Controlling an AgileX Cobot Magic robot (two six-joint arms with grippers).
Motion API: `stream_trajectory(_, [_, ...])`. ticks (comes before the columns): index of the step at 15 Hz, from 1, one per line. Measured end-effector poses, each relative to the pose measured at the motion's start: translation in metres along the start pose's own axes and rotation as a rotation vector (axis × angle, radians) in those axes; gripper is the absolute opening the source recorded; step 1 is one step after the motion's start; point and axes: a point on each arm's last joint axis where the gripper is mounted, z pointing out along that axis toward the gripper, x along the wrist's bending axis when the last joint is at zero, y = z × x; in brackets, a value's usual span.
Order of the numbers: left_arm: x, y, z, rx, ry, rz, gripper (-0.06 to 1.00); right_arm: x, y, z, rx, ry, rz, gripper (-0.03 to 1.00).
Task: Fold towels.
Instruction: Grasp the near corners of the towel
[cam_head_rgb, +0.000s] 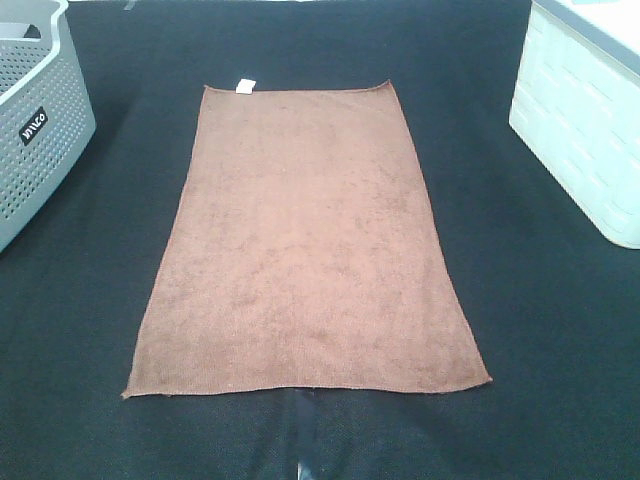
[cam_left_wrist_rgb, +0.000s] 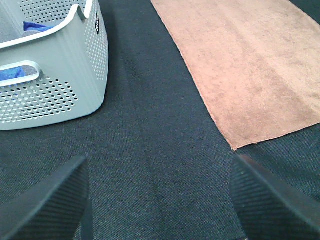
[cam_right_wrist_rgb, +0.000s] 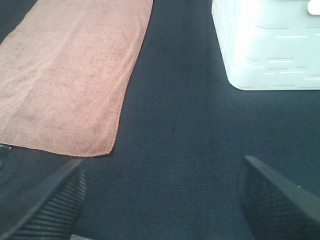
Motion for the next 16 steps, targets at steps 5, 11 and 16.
stream_trajectory(5, [0.0,0.0,0.0,0.0,0.0,0.0,0.74,0.0,0.0,0.0,0.0,0.0,0.0,0.78])
stream_trajectory(11, [0.0,0.0,0.0,0.0,0.0,0.0,0.74,0.0,0.0,0.0,0.0,0.0,0.0,0.78])
stream_trajectory(16, [0.0,0.0,0.0,0.0,0.0,0.0,0.74,0.0,0.0,0.0,0.0,0.0,0.0,0.78])
